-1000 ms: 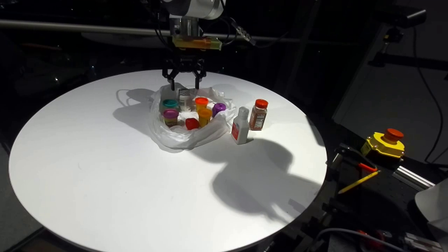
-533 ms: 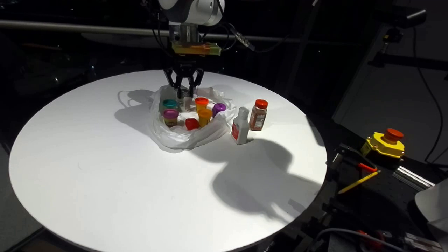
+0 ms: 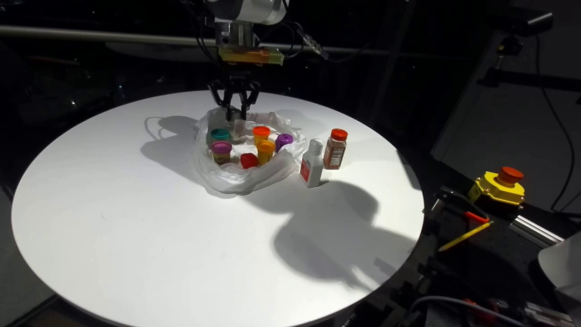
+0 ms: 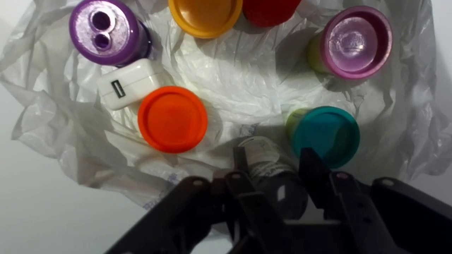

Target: Remove the objects in the plastic and put them on the table.

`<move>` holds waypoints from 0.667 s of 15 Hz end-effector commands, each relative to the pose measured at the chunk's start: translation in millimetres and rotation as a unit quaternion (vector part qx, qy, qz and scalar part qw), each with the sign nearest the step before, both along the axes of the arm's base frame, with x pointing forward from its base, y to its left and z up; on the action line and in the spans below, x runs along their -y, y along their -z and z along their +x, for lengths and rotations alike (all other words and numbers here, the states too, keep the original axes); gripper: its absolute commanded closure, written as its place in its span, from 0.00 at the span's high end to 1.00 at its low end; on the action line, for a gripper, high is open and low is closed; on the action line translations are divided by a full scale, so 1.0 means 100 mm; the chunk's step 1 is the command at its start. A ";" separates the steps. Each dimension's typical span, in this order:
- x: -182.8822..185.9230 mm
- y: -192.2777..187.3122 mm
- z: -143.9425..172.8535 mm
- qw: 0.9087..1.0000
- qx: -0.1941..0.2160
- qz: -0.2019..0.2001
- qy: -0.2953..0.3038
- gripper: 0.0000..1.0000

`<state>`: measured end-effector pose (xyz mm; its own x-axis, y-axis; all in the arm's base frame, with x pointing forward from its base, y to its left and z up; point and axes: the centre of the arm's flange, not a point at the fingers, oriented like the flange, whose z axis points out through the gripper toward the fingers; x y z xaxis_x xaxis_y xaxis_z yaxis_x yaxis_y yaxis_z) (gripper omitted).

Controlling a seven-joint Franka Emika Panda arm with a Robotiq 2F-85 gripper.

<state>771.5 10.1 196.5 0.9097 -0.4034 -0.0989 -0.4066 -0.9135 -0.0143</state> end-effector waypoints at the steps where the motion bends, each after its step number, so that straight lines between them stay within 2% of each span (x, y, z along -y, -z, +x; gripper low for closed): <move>1: -0.09 -0.65 -0.25 0.999 0.027 -0.025 0.005 0.17; 6: 0.01 -1.37 -0.70 0.999 0.033 -0.031 0.028 0.17; 10: 0.40 -1.60 -1.08 0.997 0.036 -0.024 0.069 0.17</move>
<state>731.3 -3.1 340.2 0.8814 -0.4718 -0.0219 -0.4720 -0.8816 -0.0049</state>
